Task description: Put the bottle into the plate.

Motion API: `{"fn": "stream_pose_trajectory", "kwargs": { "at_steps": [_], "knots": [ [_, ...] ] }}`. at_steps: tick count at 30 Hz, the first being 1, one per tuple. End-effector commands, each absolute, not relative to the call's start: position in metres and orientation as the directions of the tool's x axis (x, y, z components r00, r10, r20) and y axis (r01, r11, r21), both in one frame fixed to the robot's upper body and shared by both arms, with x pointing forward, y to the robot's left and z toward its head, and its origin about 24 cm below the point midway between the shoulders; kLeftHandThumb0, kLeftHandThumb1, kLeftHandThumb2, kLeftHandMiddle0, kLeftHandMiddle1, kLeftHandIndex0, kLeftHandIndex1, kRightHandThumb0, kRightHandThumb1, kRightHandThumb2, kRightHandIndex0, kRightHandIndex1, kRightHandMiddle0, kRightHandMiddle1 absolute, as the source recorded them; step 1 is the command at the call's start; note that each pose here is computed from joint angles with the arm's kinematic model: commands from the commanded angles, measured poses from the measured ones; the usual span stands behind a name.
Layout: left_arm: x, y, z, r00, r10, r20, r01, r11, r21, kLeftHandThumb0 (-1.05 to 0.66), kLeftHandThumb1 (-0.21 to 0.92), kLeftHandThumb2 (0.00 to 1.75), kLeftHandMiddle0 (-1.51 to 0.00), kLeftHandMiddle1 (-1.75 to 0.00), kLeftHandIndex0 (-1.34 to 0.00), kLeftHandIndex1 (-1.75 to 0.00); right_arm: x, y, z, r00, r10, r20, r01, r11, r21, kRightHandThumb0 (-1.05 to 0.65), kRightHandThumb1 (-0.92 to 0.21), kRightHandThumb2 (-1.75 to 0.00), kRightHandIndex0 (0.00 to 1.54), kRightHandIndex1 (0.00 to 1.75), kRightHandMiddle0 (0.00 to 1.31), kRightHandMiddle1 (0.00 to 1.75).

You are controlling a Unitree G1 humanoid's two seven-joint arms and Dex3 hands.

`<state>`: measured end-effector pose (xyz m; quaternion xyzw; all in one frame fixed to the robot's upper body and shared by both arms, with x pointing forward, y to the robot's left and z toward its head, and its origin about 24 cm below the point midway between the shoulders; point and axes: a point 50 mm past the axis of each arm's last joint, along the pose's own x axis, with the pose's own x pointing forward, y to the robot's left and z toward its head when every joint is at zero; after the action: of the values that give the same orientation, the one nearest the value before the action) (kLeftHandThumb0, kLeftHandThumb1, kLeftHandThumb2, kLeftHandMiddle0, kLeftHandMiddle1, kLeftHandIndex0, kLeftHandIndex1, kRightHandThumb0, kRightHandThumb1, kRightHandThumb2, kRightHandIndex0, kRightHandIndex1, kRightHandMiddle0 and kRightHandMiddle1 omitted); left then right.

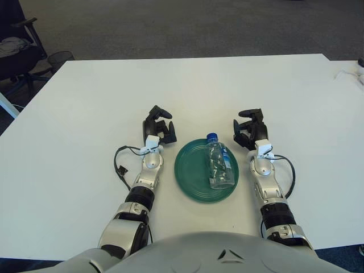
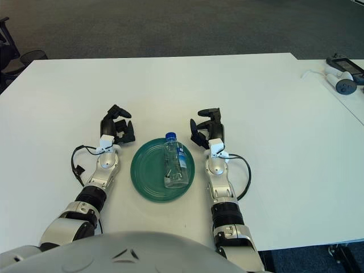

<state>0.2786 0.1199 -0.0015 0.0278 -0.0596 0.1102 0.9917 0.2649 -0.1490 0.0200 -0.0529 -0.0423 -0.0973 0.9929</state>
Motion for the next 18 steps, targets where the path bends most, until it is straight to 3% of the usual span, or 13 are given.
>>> {"fn": "stream_pose_trajectory", "kwargs": {
  "at_steps": [1,7,18],
  "knots": [
    [0.2628,0.1263,-0.0241,0.974,0.226,0.031,-0.228,0.97,0.081,-0.56,0.1,1.58,-1.31,-1.75,-0.79,-1.75,0.265,-0.1513,0.0224,0.974,-0.203,0.1,0.214,0.971,-0.109,0.37,-0.68,-0.83,0.34,1.72,0.01,1.71],
    [0.2633,0.1272,-0.0241,0.974,0.226,0.028,-0.227,0.97,0.084,-0.56,0.1,1.58,-1.32,-1.75,-0.79,-1.75,0.2649,-0.1511,0.0234,0.972,-0.211,0.105,0.223,0.968,-0.113,0.37,-0.68,-0.83,0.35,1.72,0.0,1.72],
    [0.2622,0.1276,-0.0247,0.971,0.236,0.037,-0.239,0.967,0.092,-0.57,0.1,1.59,-1.32,-1.75,-0.79,-1.75,0.2648,-0.1496,0.0241,0.97,-0.218,0.109,0.231,0.965,-0.126,0.39,-0.57,-0.97,0.42,1.72,0.01,1.74]
  ]
}}
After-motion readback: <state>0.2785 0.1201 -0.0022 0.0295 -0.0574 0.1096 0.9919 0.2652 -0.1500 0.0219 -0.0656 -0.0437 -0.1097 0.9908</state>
